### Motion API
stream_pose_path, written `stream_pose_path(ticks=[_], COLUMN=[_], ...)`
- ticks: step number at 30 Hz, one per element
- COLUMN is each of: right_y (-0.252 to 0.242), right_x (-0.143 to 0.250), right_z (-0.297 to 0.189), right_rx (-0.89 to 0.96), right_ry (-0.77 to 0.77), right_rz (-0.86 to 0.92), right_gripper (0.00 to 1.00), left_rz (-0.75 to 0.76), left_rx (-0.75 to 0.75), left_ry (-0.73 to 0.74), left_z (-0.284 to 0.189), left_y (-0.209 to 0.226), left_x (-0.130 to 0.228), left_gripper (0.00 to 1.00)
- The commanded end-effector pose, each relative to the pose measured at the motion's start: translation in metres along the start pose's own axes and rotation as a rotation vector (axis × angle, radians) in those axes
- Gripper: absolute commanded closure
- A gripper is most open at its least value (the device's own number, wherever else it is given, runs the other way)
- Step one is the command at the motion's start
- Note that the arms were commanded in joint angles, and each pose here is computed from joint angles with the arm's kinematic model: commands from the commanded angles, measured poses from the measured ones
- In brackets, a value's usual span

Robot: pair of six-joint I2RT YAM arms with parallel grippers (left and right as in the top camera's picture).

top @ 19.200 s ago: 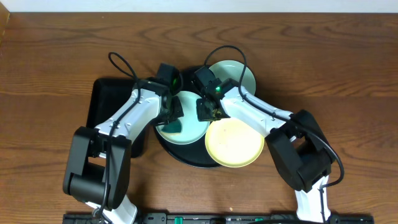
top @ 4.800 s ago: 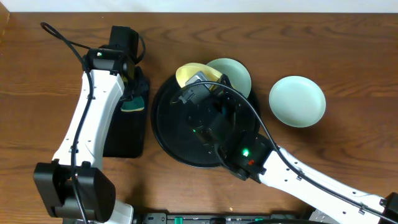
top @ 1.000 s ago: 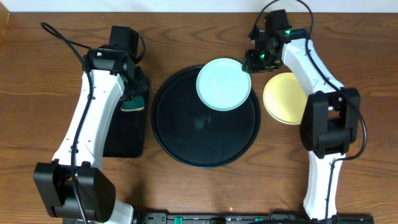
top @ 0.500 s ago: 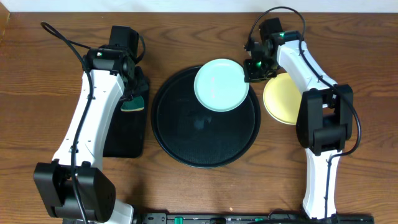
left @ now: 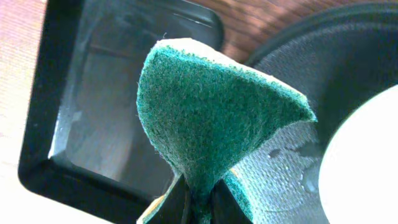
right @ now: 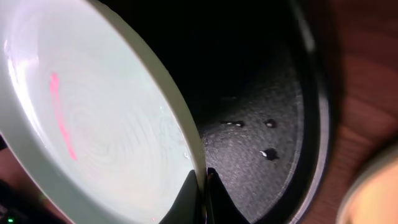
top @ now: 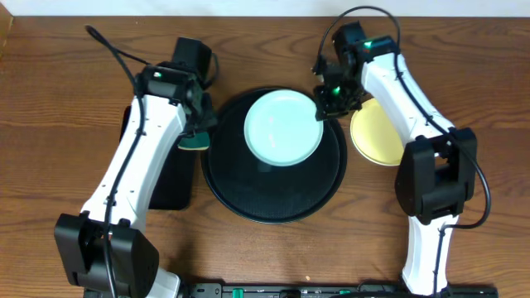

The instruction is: Clean dirty plates on tray and stack at the side

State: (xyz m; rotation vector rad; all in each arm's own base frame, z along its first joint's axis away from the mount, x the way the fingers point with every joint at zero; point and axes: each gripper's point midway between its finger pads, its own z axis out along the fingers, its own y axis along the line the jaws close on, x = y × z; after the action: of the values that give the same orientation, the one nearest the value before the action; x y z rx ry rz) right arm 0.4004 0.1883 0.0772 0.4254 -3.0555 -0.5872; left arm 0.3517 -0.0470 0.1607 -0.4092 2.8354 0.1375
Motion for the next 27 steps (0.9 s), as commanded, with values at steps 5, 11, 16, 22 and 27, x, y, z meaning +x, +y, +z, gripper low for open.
stream_pose_path(ticks=[5, 11, 16, 22, 27], right_y=[0.004, -0.001, -0.007, -0.009, -0.009], right_x=[0.039, 0.048, 0.056, 0.057, 0.057], right_z=[0.052, 0.075, 0.090, 0.092, 0.092], right_rx=[-0.024, -0.045, -0.047, -0.047, -0.046], right_ry=[0.111, 0.110, 0.110, 0.108, 0.108], right_rz=[0.000, 0.013, 0.032, 0.038, 0.037], right_gripper=[0.99, 0.99, 0.99, 0.99, 0.99], left_rz=[0.064, 0.135, 0.200, 0.275, 0.306], left_rx=[0.054, 0.121, 0.157, 0.138, 0.212], left_ry=[0.028, 0.038, 0.099, 0.168, 0.271], left_z=[0.001, 0.000, 0.015, 0.049, 0.078], left_y=[-0.025, -0.053, -0.082, -0.110, -0.135], left_x=[0.015, 0.025, 0.043, 0.064, 0.083], left_gripper=[0.93, 0.93, 0.93, 0.92, 0.93])
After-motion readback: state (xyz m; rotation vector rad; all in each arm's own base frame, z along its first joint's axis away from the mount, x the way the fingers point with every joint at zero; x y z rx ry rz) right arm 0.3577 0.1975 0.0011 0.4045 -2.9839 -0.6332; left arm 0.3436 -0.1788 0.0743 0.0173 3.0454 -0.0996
